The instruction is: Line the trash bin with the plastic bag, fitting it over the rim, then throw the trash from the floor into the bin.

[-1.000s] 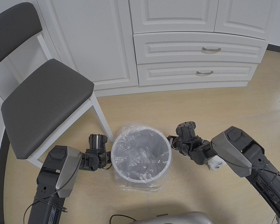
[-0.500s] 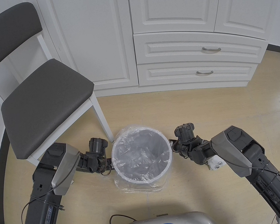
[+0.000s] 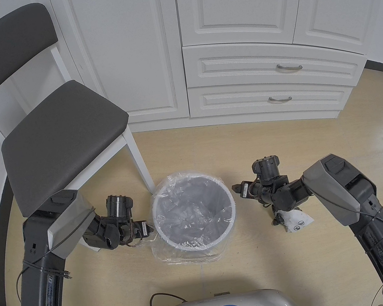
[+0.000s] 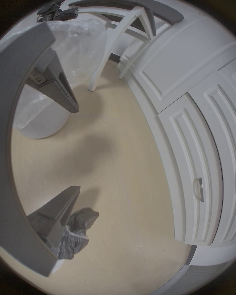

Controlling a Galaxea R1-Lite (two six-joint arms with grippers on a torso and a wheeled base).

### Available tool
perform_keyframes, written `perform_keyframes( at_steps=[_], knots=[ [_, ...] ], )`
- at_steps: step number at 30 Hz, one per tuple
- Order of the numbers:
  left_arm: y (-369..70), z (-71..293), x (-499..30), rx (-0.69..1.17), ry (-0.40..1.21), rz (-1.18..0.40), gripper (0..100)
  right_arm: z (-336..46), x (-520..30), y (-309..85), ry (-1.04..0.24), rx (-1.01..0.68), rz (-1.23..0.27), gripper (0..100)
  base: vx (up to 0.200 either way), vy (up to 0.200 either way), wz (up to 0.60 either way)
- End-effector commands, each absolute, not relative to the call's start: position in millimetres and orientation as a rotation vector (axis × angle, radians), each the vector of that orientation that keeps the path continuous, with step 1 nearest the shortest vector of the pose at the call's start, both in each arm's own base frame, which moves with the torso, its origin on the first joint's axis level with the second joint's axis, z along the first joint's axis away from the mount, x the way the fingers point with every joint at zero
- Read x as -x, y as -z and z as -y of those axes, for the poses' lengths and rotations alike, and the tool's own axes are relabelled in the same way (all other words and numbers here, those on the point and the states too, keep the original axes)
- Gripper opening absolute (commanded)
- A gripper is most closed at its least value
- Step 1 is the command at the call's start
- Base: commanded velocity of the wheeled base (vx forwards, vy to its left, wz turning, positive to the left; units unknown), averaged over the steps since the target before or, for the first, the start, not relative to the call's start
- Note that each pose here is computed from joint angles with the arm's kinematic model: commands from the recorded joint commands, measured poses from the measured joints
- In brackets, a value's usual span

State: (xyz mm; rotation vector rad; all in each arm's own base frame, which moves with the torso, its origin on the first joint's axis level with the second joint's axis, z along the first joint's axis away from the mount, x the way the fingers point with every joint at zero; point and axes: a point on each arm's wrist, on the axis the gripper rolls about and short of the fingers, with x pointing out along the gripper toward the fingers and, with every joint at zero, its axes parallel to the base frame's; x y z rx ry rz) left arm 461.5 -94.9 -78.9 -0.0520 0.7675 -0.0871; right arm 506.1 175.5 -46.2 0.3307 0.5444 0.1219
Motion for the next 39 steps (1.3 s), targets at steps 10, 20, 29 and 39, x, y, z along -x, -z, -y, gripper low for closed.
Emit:
perform_keyframes(
  at_steps=[10,20,29,39],
  knots=[
    [0.4,77.8,-389.1,0.045,0.225,-0.669,100,-125.1,-460.2,-35.8,-0.152,-0.195,-0.566,100,0.0,0.0,0.0],
    [-52.9,67.9,-341.3,0.056,0.228,-0.603,100,-116.1,-412.1,-77.8,-0.171,-0.178,-0.546,100,0.0,0.0,0.0],
    [-85.7,67.0,-278.8,0.048,0.269,-0.571,100,-92.2,-350.2,-75.2,-0.169,-0.086,-0.606,100,0.0,0.0,0.0],
    [-106.2,63.6,-215.9,0.053,0.323,-0.441,100,-72.0,-293.6,-72.7,-0.143,-0.055,-0.636,100,0.0,0.0,0.0]
  ],
)
